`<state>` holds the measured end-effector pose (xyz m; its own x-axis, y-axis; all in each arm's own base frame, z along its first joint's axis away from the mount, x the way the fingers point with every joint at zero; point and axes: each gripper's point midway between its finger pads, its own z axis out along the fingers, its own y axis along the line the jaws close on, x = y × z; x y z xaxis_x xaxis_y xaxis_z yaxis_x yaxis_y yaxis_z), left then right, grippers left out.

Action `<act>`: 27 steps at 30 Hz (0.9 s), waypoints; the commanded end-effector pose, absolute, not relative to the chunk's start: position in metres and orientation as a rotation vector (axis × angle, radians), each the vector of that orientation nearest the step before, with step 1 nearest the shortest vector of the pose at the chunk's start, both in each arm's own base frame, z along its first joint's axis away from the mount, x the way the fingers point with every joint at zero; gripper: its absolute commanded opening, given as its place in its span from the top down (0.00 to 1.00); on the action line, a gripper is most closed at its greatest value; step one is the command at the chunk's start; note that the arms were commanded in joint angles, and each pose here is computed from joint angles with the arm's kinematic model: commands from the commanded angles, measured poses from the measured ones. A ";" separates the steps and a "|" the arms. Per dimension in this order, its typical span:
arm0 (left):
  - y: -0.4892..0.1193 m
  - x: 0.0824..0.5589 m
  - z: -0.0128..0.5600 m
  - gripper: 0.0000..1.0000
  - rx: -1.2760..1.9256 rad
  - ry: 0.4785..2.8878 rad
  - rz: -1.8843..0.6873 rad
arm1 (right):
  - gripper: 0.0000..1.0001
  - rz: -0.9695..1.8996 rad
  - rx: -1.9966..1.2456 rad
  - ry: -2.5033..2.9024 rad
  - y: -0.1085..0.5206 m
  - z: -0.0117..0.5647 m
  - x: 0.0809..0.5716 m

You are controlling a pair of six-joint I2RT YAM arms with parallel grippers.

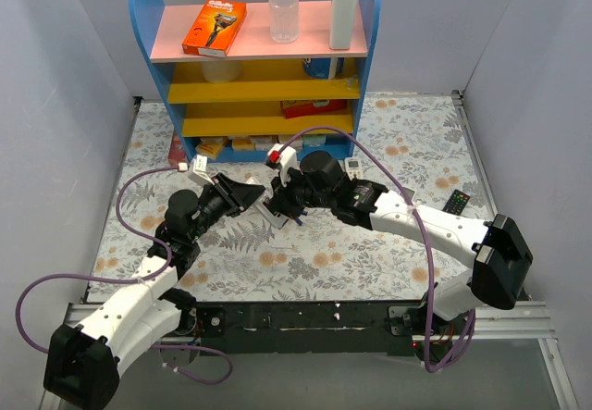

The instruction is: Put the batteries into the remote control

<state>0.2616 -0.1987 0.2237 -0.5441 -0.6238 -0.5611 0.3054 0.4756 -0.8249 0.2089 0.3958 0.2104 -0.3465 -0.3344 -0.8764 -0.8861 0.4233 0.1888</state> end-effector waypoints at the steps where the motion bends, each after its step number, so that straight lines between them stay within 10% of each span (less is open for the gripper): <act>1: -0.200 0.260 0.254 1.00 -0.221 1.709 -1.243 | 0.99 0.838 -1.036 1.838 0.395 0.214 0.216; 27: -0.198 0.263 0.244 1.00 -0.279 1.790 -1.206 | 0.98 0.859 -1.038 1.711 0.399 0.230 0.213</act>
